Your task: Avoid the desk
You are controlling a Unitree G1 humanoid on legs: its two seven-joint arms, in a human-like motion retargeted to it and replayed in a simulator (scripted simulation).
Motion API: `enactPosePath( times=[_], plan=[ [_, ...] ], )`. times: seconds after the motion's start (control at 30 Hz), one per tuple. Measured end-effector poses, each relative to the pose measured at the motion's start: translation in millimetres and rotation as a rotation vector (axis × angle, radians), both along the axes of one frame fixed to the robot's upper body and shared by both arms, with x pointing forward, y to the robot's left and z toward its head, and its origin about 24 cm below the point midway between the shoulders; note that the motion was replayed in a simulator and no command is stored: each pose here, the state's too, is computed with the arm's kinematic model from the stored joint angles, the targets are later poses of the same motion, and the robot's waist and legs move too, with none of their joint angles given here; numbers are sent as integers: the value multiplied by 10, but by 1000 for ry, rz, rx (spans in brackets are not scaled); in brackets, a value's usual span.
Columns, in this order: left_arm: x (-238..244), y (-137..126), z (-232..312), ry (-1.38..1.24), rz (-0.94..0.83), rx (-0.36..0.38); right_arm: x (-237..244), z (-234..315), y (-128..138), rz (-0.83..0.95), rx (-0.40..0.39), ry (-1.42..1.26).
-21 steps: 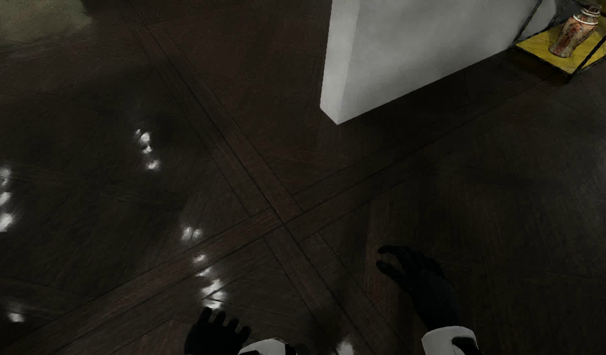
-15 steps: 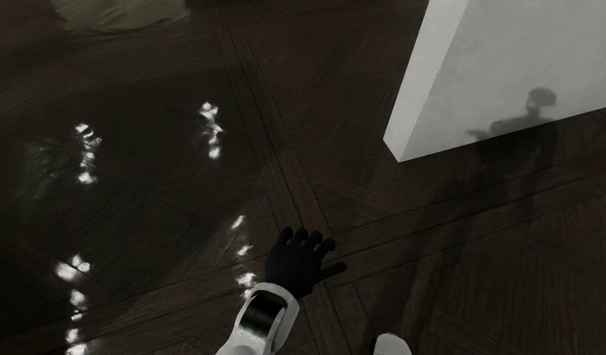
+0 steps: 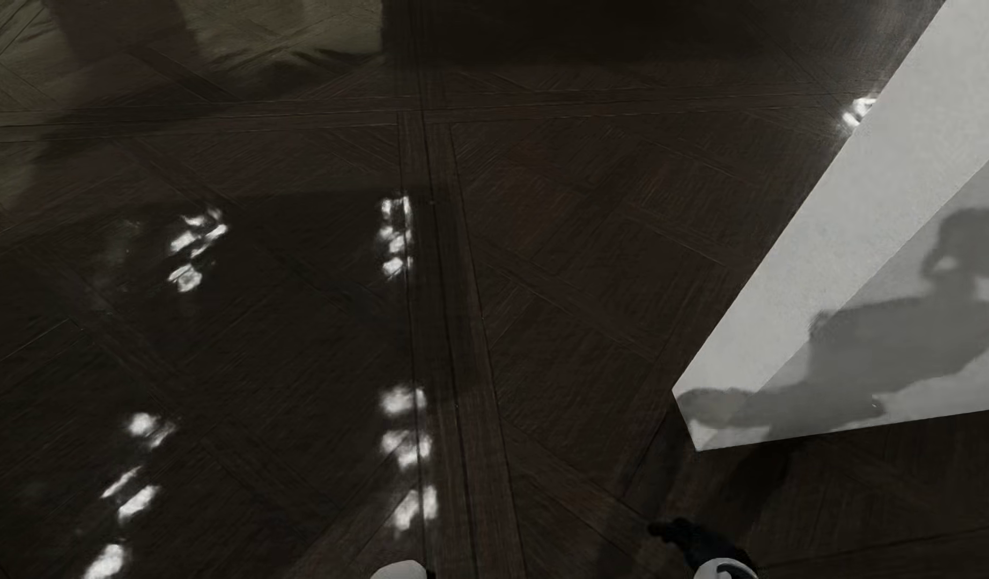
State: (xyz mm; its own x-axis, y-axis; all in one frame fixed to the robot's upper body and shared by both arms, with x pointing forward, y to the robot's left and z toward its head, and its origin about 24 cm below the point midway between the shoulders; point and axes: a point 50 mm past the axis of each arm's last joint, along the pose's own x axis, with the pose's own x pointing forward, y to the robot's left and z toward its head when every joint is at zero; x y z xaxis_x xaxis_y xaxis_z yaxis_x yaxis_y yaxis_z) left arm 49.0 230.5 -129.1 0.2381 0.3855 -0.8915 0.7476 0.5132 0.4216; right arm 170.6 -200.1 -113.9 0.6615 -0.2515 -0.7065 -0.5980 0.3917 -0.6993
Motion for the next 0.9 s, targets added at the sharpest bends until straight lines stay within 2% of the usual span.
enactPosePath(
  times=[0.03,0.07,0.1,0.17,0.27,0.3,0.33,0.4,0.47,0.5,0.53,0.57,0.6,0.63,0.67,0.7,0.73,0.77,0.8,0.83,0.87,0.9],
  plan=[
    [-208,65,-27,19,85,-95,377,258,146,114,45,-168],
    [-389,138,-25,30,110,-143,685,572,290,213,91,-342],
    [-562,206,-10,58,78,-141,909,900,412,305,123,-499],
    [-841,290,21,161,-27,-63,1140,1483,561,392,187,-768],
    [-1020,281,7,277,-87,67,1094,1726,467,267,283,-947],
    [-1004,214,-29,267,-48,59,1014,1603,422,218,299,-907],
    [-992,112,-74,244,31,19,932,1385,384,196,272,-791],
    [-811,-58,-173,184,144,-39,630,773,255,189,139,-402],
    [-261,-160,-219,26,45,63,44,135,21,87,38,11],
    [122,-268,-193,-107,-22,100,-395,-136,-122,-44,30,206],
    [522,-424,-126,-267,-53,73,-903,-328,-221,-183,32,380],
    [933,-624,5,-438,-101,-6,-1384,-430,-259,-290,38,541],
    [1342,-863,221,-617,-233,-121,-1774,-472,-212,-323,63,671],
    [1683,-1087,519,-788,-451,-192,-2061,-481,-105,-309,101,751],
    [1926,-1267,870,-954,-687,-191,-2270,-475,31,-277,146,801],
    [2061,-1400,1211,-1122,-831,-175,-2416,-454,137,-277,185,811],
    [2109,-1462,1481,-1256,-874,-182,-2511,-433,204,-321,222,800],
    [2105,-1475,1689,-1366,-855,-222,-2563,-419,235,-351,245,798],
    [2075,-1431,1806,-1439,-800,-259,-2557,-412,211,-358,241,791],
    [2044,-1344,1840,-1478,-729,-269,-2490,-415,143,-345,203,775],
    [2022,-1248,1772,-1456,-676,-250,-2382,-418,88,-360,168,729],
    [2009,-1142,1594,-1344,-641,-201,-2272,-418,56,-410,154,656]
  ],
)
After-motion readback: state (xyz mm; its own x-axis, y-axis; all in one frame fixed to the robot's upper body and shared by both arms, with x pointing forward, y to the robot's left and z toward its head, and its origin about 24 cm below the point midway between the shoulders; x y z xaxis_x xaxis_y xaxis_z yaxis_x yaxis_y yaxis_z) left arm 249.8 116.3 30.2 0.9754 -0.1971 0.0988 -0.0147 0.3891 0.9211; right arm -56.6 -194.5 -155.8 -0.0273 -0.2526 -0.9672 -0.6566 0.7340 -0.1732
